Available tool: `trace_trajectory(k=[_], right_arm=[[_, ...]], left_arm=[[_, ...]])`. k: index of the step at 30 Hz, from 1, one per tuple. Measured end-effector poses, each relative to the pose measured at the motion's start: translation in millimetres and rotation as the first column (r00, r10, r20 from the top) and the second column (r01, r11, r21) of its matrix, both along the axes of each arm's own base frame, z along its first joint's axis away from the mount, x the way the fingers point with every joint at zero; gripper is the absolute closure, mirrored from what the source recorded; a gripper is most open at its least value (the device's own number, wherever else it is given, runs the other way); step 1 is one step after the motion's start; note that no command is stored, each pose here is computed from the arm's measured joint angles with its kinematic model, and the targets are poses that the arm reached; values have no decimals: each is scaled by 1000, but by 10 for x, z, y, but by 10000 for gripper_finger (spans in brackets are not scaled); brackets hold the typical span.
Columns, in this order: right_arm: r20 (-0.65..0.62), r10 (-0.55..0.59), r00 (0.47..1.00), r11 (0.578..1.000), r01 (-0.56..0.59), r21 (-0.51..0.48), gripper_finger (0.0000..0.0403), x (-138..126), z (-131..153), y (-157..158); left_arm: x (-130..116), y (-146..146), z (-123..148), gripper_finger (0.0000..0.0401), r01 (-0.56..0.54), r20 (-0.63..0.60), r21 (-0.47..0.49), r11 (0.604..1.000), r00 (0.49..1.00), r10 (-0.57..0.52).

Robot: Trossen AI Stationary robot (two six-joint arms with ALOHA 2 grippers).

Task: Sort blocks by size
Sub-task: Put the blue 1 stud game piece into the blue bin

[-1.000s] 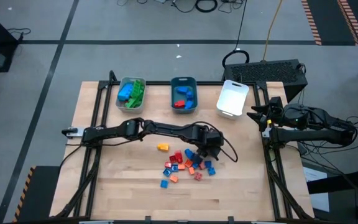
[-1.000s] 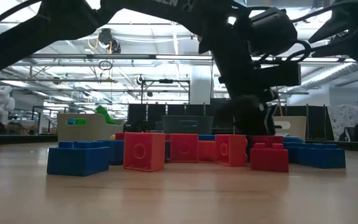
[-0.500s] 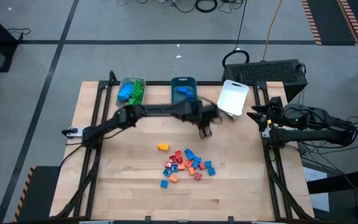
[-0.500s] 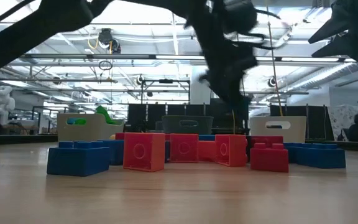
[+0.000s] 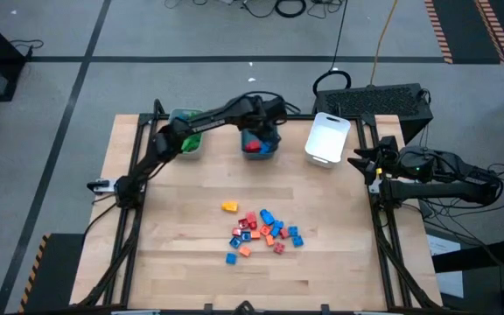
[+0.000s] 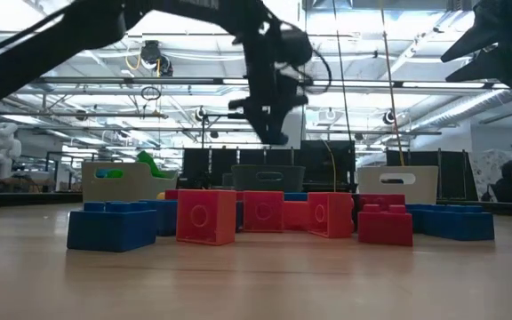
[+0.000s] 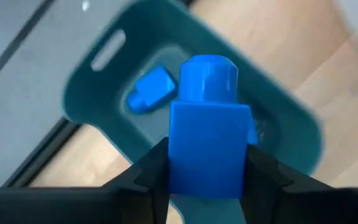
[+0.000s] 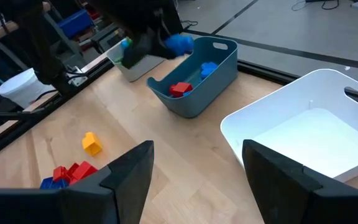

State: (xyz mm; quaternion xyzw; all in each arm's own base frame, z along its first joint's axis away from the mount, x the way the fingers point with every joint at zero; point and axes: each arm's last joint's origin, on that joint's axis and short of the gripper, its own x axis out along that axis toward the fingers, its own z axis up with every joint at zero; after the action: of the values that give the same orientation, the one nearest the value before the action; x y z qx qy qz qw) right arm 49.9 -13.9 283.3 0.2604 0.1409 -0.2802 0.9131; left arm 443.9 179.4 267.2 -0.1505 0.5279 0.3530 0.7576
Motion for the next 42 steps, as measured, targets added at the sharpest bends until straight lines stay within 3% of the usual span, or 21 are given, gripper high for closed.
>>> trace_trajectory(k=[8, 13, 16, 20, 26, 29, 32, 36, 42], right_arm=[[0, 0, 1000, 1000, 0, 0, 165, 0, 0, 0], [-1, -1, 1000, 1000, 1, -4, 165, 0, 0, -1], [-2, -1, 1000, 1000, 1, -4, 165, 0, 0, -1], [-1, -1, 1000, 1000, 1, -4, 165, 0, 0, -1], [-2, -1, 1000, 1000, 1, -4, 165, 0, 0, -1], [-1, -1, 1000, 1000, 1, -4, 165, 0, 0, -1], [-1, 0, 1000, 1000, 0, -4, 165, 0, 0, -1], [2, 0, 1000, 1000, 0, 3, 165, 1, 1, 0], [1, 0, 1000, 1000, 0, 4, 165, 1, 0, 0]], left_arm=[[8, -29, -89, 158, 66, -62, -25, 998, 996, -67], [60, -362, -40, 146, 263, -105, -75, 962, 957, -270], [108, -828, -56, 145, 446, -157, -162, 880, 869, -470], [171, -1573, -68, 145, 665, -199, -195, 721, 693, -693], [172, -2444, -84, 144, 884, -203, -181, 430, 394, -896], [204, -2630, -122, 144, 930, -187, -152, 334, 305, -934], [295, -2653, -136, 144, 953, -156, -84, 291, 276, -948], [355, -2586, -166, 144, 962, -129, -69, 265, 254, -958], [421, -2475, -375, 144, 956, -111, -138, 258, 244, -963]])
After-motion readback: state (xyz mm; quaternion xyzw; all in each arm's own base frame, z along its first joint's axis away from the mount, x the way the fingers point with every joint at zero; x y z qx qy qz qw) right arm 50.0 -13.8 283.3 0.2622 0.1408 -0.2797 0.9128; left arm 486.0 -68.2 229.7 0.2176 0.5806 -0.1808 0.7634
